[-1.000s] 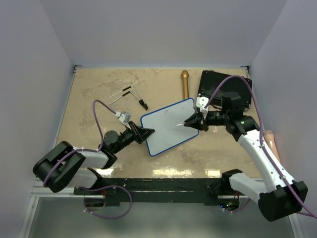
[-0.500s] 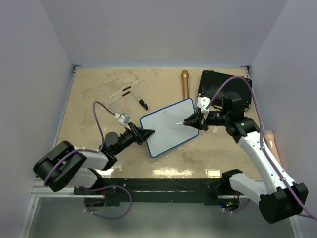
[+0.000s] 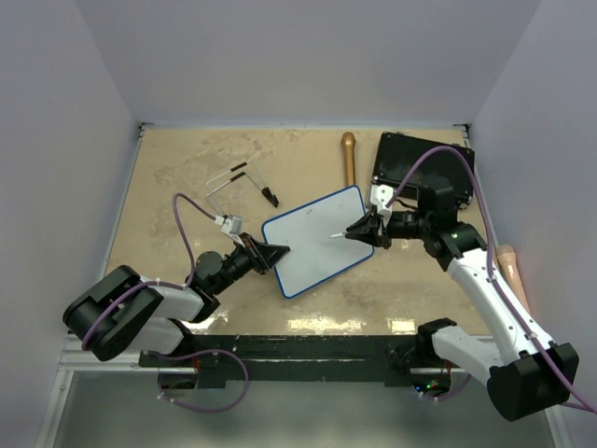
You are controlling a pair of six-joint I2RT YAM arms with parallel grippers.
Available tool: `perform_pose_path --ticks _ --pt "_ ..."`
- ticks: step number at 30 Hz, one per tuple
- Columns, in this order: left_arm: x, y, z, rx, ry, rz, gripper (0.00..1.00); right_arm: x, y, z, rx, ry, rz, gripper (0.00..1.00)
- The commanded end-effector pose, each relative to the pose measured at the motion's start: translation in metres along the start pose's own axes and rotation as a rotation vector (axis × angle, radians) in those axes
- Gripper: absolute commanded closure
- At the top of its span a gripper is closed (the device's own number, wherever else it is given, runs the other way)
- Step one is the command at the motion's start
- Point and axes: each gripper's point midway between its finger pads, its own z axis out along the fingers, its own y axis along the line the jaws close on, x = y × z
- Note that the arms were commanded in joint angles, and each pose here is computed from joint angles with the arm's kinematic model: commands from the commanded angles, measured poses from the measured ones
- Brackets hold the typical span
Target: Write a sentence on the whiteboard
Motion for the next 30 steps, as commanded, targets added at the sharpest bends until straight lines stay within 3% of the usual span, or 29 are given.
perform_pose_path --ticks 1,30 --pt "-0.0368 -0.0364 0.0000 0.144 -0.159 0.051 1.00 -0.0075 0.0042 0.0004 -0.016 -0.038 -0.038 1.00" --pt "-0.0328 -0.0350 -0.0004 0.137 -0.150 0.052 1.00 -0.0110 0.0033 -0.0038 -0.028 -0.051 -0.040 1.00"
